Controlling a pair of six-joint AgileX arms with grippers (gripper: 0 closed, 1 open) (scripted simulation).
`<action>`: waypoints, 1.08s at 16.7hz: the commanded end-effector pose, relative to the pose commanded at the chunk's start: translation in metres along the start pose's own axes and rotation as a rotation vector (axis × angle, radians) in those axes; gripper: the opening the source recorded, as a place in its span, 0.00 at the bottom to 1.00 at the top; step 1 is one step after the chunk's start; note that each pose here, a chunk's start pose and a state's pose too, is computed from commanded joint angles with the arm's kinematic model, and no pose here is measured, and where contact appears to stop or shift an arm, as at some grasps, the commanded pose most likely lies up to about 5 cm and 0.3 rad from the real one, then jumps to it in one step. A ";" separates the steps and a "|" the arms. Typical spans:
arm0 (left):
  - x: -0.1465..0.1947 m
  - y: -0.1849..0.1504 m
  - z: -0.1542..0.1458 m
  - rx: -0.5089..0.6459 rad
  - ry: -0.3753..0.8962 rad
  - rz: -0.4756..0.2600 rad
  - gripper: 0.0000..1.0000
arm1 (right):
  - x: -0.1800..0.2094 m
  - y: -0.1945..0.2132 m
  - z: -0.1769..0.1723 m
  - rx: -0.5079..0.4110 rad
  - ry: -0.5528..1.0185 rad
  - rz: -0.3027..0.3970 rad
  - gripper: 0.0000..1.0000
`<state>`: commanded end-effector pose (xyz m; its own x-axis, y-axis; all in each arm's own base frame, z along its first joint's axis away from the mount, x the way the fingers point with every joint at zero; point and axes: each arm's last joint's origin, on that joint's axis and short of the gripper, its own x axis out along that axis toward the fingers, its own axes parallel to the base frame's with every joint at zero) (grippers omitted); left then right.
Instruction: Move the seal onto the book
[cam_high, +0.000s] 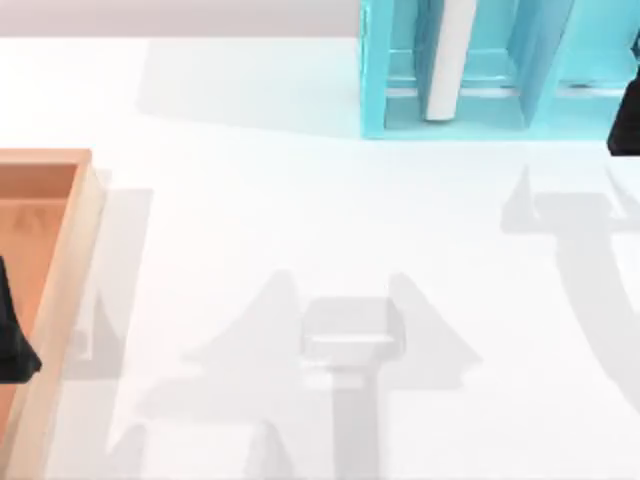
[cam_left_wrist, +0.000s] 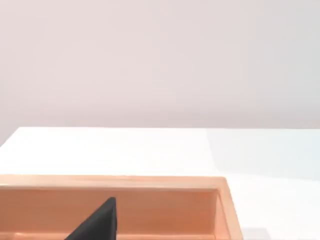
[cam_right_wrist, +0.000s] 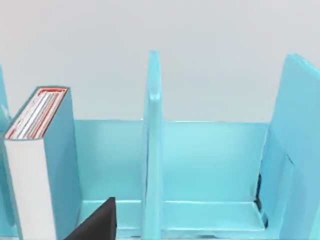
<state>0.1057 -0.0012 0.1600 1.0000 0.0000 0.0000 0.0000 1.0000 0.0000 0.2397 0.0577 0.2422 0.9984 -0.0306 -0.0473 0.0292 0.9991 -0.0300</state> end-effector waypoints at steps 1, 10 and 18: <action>0.000 0.000 0.000 0.000 0.000 0.000 1.00 | 0.019 0.013 -0.004 -0.002 0.013 -0.001 1.00; 0.000 0.000 0.000 0.000 0.000 0.000 1.00 | 0.129 0.129 -0.116 0.015 0.062 -0.006 1.00; 0.000 0.000 0.000 0.000 0.000 0.000 1.00 | 0.137 0.151 -0.143 0.036 0.048 -0.005 1.00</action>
<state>0.1057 -0.0012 0.1600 1.0000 0.0000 0.0000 0.0000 1.0000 0.0000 0.3741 0.2002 0.0879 0.9948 -0.0362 -0.0955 0.0369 0.9993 0.0054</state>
